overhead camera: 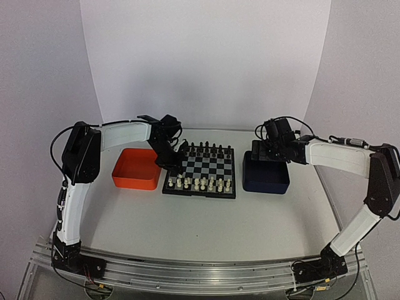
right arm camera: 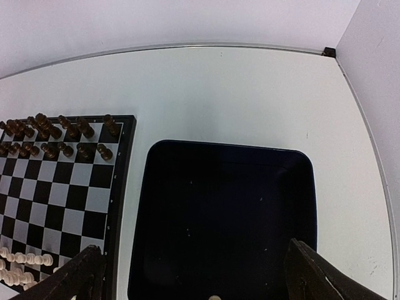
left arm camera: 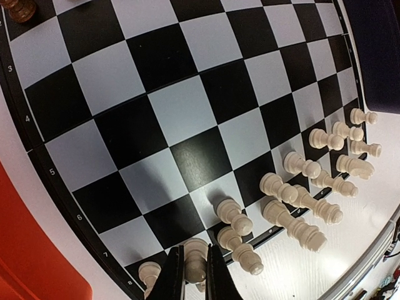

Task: Set up the chess pieces on the board
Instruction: Place the chess piece on the chessboard.

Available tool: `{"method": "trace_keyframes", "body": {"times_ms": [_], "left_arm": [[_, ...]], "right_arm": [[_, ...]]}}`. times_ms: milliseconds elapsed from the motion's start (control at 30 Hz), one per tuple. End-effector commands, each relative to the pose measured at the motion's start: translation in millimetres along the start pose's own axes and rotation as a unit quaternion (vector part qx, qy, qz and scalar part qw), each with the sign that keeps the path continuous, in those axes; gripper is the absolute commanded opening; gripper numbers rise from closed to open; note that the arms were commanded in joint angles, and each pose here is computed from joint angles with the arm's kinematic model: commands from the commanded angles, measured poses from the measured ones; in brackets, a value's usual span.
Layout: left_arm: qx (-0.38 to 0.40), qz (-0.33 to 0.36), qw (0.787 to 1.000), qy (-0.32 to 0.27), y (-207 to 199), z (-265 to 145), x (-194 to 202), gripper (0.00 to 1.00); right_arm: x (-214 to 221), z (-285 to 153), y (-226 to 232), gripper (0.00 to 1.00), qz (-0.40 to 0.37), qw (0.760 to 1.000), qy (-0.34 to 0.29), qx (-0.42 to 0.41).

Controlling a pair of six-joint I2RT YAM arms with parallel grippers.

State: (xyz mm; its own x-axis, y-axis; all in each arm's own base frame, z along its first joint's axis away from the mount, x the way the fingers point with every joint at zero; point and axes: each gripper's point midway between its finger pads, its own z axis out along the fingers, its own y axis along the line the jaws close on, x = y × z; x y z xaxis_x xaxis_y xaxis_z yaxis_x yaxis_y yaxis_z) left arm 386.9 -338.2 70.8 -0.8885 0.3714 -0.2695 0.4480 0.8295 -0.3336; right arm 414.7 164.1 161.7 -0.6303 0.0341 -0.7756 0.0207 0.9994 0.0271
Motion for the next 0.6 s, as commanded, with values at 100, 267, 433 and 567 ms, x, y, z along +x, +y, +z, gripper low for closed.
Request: {"method": "trace_keyframes", "body": {"times_ms": [100, 267, 433, 567], "left_arm": [[-0.001, 0.019, 1.0, -0.006, -4.4, 0.6, -7.6, 0.03], [-0.005, 0.018, 1.0, -0.004, -1.6, 4.8, -8.5, 0.06], [-0.01, 0.019, 1.0, -0.006, -0.9, 5.8, -10.1, 0.12], [-0.015, 0.018, 1.0, -0.005, 1.5, 6.6, -8.9, 0.15]], "right_arm": [[-5.7, -7.1, -15.6, 0.98, 0.017, 0.999, -0.012, 0.025], [-6.0, -7.6, -17.7, 0.98, 0.018, 0.999, -0.013, 0.027], [-5.7, -8.1, -19.5, 0.98, 0.018, 0.999, -0.013, 0.029], [-5.6, -9.9, -22.3, 0.98, 0.019, 0.999, -0.015, 0.034]]}}
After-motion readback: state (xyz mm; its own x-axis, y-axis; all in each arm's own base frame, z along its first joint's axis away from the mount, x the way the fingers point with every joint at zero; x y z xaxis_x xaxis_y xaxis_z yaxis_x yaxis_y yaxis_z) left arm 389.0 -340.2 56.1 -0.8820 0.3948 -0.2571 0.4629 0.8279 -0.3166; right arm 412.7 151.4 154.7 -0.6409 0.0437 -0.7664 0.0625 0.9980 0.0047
